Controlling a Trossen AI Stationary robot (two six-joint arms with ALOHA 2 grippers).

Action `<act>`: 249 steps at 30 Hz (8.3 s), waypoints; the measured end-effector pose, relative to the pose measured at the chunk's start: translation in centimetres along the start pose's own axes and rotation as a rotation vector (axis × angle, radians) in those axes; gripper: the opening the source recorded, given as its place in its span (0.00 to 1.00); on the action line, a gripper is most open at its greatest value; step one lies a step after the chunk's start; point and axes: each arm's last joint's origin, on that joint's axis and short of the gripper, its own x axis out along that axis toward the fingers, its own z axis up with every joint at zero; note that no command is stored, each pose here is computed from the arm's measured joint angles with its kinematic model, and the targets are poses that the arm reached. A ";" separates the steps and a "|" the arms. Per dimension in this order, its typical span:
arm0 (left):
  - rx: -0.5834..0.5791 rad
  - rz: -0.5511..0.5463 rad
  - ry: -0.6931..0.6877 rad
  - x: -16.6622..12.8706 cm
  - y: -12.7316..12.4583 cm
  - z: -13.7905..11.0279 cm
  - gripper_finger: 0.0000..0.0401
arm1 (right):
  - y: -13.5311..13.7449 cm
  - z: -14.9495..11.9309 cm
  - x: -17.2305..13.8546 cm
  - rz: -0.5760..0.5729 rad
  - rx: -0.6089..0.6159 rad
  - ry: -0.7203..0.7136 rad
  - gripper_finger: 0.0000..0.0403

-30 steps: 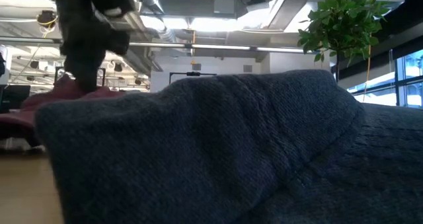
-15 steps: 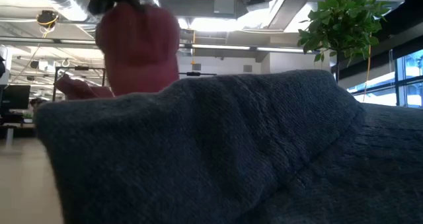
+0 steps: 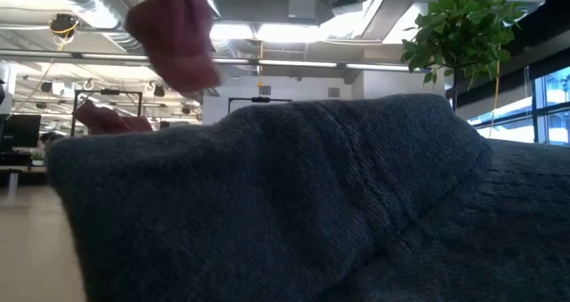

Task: Pick & Place hat
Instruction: Put the top maroon cap into the left transparent bin, then put the top blue cap into the right transparent bin

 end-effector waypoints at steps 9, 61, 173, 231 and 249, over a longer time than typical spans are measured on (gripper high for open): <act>-0.075 0.199 0.039 3.8 1.4 0.6 0.03 | 0.0 0.0 0.0 0.000 0.000 0.000 0.64; -0.074 0.782 0.447 16.6 6.0 -4.5 0.23 | 0.0 0.0 0.0 0.001 0.000 0.001 0.64; 0.357 -1.208 -0.036 -4.2 -0.6 -14.3 0.39 | -8.7 8.0 16.5 0.146 0.302 0.317 0.12; 0.487 -0.966 -0.023 -2.6 -0.1 -15.3 0.39 | -18.3 10.5 19.5 -0.335 0.608 0.094 0.13; 0.534 -1.054 -0.011 -3.1 0.4 -15.2 0.39 | -19.1 9.3 16.7 -0.720 0.788 -0.078 0.13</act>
